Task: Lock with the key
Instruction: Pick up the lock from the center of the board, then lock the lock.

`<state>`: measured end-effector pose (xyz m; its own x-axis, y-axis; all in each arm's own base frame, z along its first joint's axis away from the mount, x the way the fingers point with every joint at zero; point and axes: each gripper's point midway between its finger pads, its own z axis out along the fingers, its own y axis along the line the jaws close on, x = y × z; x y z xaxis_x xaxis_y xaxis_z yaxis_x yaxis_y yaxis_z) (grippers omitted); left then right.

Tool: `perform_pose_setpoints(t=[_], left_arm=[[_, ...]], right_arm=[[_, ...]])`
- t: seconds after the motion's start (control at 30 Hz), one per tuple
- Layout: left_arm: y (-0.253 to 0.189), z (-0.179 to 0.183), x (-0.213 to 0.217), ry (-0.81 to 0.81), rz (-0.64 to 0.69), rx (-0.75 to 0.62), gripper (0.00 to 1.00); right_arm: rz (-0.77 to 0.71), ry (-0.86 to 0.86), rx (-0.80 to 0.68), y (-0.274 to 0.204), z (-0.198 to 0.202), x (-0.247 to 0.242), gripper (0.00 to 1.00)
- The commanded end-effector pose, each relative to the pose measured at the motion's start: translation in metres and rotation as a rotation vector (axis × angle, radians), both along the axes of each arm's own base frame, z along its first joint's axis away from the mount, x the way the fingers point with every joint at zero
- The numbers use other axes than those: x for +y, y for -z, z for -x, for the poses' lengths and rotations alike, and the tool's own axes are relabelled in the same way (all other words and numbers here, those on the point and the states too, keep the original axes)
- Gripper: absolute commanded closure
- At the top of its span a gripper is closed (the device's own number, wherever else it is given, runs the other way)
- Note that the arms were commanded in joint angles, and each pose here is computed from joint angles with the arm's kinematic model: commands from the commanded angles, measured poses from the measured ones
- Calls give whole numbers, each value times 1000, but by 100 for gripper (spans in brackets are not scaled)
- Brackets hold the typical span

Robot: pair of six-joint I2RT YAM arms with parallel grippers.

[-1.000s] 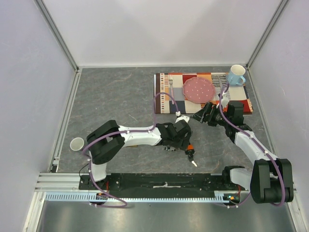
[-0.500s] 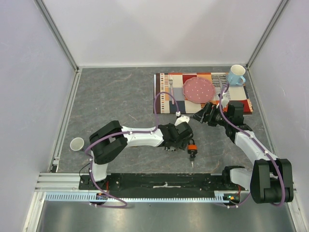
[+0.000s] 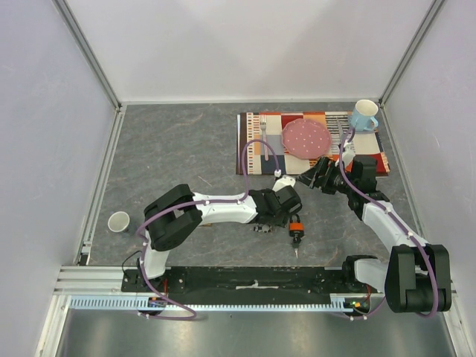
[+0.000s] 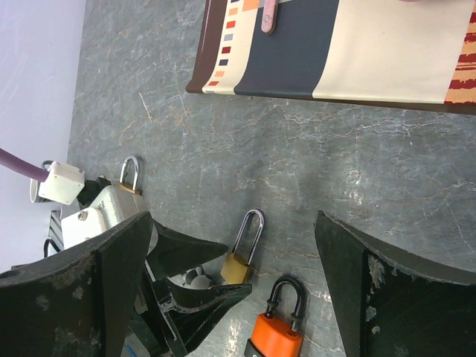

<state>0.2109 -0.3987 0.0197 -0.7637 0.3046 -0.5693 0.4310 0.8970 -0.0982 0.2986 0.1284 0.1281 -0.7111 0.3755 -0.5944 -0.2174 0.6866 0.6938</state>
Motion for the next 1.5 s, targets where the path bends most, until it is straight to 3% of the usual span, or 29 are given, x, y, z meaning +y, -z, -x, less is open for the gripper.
perform_pose_setpoints(t=[0.0,0.17,0.27,0.4,0.53,0.8,1.07,1.33,1.47], left_arm=[[19,4,2,4,-42,30,44],[24,3,11,17,-83,17,58],[22,2,19,18,-107,0,71],[15,-1,26,19,-118,-29,88],[-9,-8,31,18,-86,-63,98],[-64,-19,48,30,0,-133,98],[-96,-28,93,2,64,-173,98],[-152,-14,123,55,338,-234,98],[-180,-3,133,91,416,-263,98]], right_arm=[[-7,-35,-48,-14,-1,5,2],[1,-34,-49,-13,-1,4,2],[5,-37,-44,-10,0,4,2],[5,-41,-40,-9,0,4,2],[0,-49,-31,-7,0,6,2],[-51,-86,6,-1,0,14,2],[-46,-153,-17,-13,-3,44,2],[-124,-320,-72,-30,8,108,2],[-238,-419,-158,-58,15,143,2]])
